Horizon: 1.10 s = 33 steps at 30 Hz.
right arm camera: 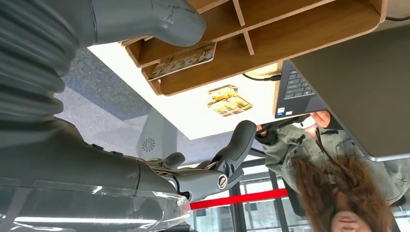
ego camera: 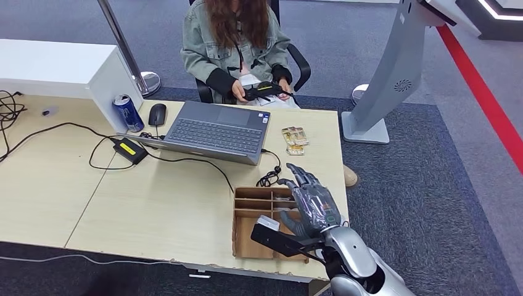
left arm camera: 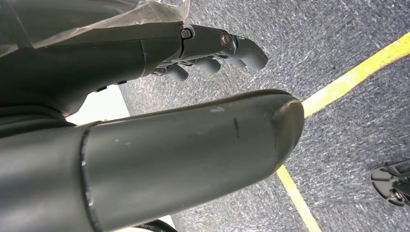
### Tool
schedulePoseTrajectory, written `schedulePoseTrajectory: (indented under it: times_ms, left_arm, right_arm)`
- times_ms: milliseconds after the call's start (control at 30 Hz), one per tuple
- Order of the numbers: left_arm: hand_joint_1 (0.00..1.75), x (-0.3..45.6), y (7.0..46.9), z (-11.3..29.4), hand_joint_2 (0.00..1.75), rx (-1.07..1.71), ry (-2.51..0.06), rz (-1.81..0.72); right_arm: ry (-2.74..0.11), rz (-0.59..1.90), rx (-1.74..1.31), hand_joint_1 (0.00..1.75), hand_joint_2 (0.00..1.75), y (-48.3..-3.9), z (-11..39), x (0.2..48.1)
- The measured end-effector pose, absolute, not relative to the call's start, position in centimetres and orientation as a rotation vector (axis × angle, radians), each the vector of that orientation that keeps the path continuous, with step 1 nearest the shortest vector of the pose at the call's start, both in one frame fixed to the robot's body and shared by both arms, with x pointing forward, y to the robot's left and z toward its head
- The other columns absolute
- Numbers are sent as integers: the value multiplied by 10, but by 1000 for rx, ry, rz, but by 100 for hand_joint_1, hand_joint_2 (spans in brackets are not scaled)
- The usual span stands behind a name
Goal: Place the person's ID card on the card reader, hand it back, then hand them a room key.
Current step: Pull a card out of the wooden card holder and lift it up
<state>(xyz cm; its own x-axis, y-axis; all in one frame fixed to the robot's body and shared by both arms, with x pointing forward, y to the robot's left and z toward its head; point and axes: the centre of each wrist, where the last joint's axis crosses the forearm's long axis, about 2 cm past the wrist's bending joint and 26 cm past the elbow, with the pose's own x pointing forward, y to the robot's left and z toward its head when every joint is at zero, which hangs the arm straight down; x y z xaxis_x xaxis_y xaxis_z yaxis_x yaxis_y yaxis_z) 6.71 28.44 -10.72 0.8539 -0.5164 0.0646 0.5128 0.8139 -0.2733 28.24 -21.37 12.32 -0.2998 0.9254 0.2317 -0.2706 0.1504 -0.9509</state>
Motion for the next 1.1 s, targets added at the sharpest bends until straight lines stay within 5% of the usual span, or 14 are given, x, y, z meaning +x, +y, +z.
schedulePoseTrajectory:
  times_ms: [1100]
  left_arm:
    - [0, 67, 284, -107, 0, -283, 14, -548]
  right_arm:
    - [-1306, 1378, -694, 54, 175, -216, 120, 286]
